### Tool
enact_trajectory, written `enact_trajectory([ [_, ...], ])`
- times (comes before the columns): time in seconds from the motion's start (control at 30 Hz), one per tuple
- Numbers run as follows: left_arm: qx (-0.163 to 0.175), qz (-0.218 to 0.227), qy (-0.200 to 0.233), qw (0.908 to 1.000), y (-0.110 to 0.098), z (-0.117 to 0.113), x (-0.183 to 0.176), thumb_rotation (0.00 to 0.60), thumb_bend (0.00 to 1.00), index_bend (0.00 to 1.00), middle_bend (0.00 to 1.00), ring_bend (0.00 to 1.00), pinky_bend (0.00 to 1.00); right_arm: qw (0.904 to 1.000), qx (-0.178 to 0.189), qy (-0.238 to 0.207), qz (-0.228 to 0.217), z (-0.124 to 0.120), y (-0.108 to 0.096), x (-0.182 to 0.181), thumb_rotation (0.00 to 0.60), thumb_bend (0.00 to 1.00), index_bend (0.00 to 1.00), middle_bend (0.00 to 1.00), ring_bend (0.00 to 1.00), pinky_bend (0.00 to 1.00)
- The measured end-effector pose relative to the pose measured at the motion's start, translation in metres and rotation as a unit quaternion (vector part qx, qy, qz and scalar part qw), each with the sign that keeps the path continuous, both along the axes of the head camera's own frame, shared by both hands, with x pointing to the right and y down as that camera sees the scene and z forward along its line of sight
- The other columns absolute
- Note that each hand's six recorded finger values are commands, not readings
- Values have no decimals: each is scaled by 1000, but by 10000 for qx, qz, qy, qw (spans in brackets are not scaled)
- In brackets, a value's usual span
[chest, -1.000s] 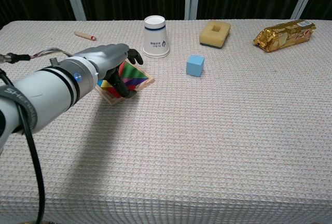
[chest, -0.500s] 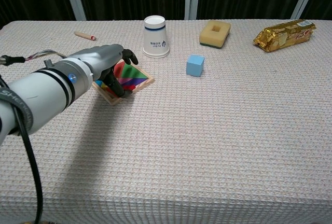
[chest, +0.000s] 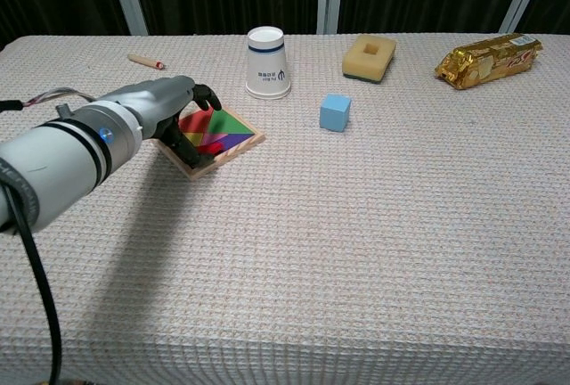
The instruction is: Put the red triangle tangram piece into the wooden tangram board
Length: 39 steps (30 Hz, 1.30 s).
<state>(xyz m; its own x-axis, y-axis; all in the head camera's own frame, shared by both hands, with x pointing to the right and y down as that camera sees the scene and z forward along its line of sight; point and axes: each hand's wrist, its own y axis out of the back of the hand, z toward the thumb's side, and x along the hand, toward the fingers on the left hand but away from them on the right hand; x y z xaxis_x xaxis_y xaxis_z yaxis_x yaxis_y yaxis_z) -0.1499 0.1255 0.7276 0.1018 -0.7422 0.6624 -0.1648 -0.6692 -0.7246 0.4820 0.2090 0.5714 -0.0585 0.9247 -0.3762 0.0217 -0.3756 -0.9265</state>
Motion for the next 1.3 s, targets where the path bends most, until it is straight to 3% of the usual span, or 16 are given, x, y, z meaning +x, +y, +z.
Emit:
enact_trajectory([
  [0.2, 11, 22, -105, 9999, -1, 0, -5, 600, 311, 176, 122, 0, 91, 10000, -1, -7, -31, 0, -1, -3, 600, 176, 0, 0, 0, 0],
  [0.8, 23, -19, 176, 9998, 0, -11, -1, 600, 311, 176, 122, 0, 89, 10000, 25, 7, -45, -3, -3, -4, 600, 176, 0, 0, 0, 0],
  [1.07, 641, -102, 137, 9978, -8, -45, -31, 600, 305, 176, 130, 0, 91, 9999, 119, -20, -30, -9, -1, -3, 600, 176, 0, 0, 0, 0],
  [1.3, 1318, -381, 215, 9903, 22, -73, -104, 600, 233, 214, 156, 18, 104, 9995, 238, -172, 99, -10, 6, -1, 600, 176, 0, 0, 0, 0],
])
